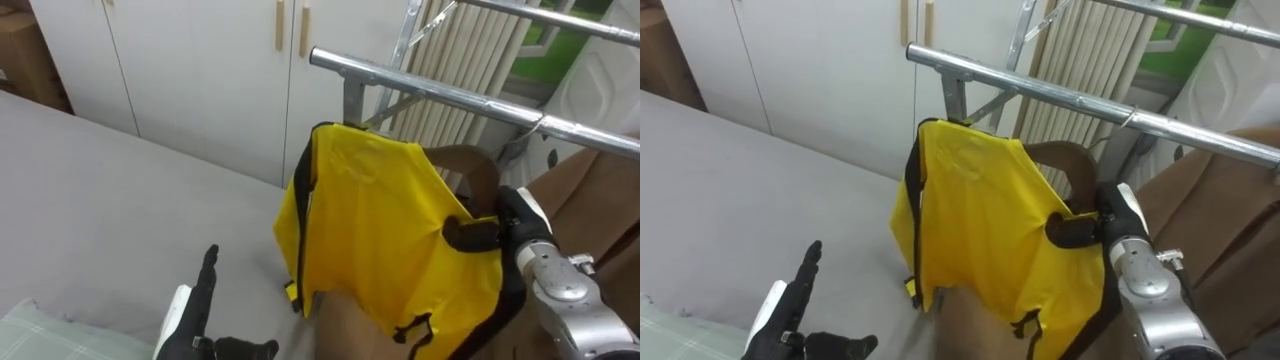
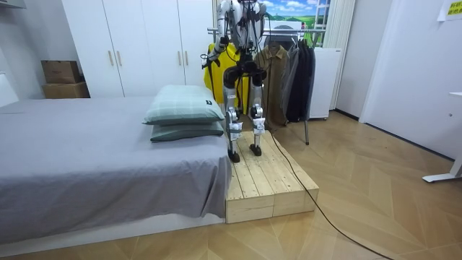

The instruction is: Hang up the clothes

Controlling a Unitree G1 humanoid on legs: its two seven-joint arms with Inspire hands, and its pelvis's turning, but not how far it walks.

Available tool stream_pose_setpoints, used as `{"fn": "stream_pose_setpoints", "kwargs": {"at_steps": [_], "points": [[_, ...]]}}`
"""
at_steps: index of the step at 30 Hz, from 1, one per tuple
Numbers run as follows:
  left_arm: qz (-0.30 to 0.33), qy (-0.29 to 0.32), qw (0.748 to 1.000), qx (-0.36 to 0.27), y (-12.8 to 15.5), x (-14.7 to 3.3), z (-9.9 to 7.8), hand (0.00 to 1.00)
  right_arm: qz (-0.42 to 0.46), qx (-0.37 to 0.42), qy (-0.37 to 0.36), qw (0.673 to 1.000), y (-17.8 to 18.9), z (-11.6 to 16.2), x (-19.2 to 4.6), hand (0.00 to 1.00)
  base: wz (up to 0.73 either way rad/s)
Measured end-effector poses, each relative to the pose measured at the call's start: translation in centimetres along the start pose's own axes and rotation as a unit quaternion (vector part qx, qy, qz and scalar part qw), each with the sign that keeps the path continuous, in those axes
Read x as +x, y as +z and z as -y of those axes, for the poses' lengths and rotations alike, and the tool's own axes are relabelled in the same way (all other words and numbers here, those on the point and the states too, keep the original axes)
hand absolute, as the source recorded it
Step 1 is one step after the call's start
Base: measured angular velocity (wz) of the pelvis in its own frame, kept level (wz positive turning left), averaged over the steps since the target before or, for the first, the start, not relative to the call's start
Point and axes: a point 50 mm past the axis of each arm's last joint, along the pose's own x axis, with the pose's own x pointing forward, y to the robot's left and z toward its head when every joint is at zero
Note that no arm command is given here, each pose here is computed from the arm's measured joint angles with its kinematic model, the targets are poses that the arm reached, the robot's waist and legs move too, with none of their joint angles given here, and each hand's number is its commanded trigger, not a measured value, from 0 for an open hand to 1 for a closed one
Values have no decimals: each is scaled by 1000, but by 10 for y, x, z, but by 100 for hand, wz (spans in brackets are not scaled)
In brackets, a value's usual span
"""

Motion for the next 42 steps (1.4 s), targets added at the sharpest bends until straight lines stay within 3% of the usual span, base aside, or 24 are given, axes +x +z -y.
{"fn": "stream_pose_setpoints", "kwargs": {"at_steps": [2, 3, 4, 5, 6, 7, 42], "points": [[0, 2, 1000, 0, 0, 0, 0, 0, 0, 0, 0, 1000, 0, 0, 0, 100, 0], [0, 3, 1000, 0, 0, 0, 0, 0, 0, -1, 0, 1000, 0, 0, 0, 68, 0], [0, 3, 1000, 0, 0, 0, 0, 0, 0, -1, 0, 1000, 0, 0, 0, 62, 0], [0, 3, 1000, 0, 0, 0, 0, 0, 0, -1, 0, 1000, 0, 0, 0, 34, 0], [0, 3, 1000, 0, 0, 0, 0, 0, 0, -1, 0, 1000, 0, 0, 0, 24, 0], [0, 3, 1000, 0, 0, 0, 0, 0, 0, -1, 0, 1000, 0, 0, 0, 0, 0], [0, 10, 1000, 0, 0, 0, -1, 0, -1, 22, -11, 1000, 0, 1, 0, 0, 0]]}}
